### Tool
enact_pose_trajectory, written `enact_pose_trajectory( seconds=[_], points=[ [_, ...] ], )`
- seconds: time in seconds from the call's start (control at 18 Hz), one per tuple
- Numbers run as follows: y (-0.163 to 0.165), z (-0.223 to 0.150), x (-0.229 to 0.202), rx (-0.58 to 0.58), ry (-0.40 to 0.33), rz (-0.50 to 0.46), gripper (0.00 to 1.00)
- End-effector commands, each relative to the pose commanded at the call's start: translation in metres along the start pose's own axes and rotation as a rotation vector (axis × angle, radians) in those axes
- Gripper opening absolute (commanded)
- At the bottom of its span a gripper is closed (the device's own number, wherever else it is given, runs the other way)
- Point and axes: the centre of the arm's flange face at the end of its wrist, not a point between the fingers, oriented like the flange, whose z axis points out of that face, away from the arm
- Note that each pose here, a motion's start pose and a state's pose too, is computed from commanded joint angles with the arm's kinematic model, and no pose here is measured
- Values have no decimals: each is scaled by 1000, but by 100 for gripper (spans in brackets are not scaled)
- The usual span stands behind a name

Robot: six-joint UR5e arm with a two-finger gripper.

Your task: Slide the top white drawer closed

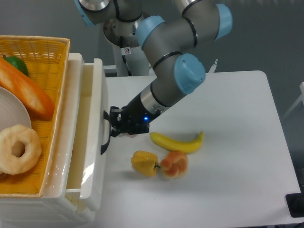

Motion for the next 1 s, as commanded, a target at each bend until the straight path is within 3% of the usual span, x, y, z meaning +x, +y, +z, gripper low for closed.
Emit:
enact_pose_trajectory(
  seconds=[1.0],
  points=[
    [-2, 3, 2, -9, -18, 3, 1]
  ],
)
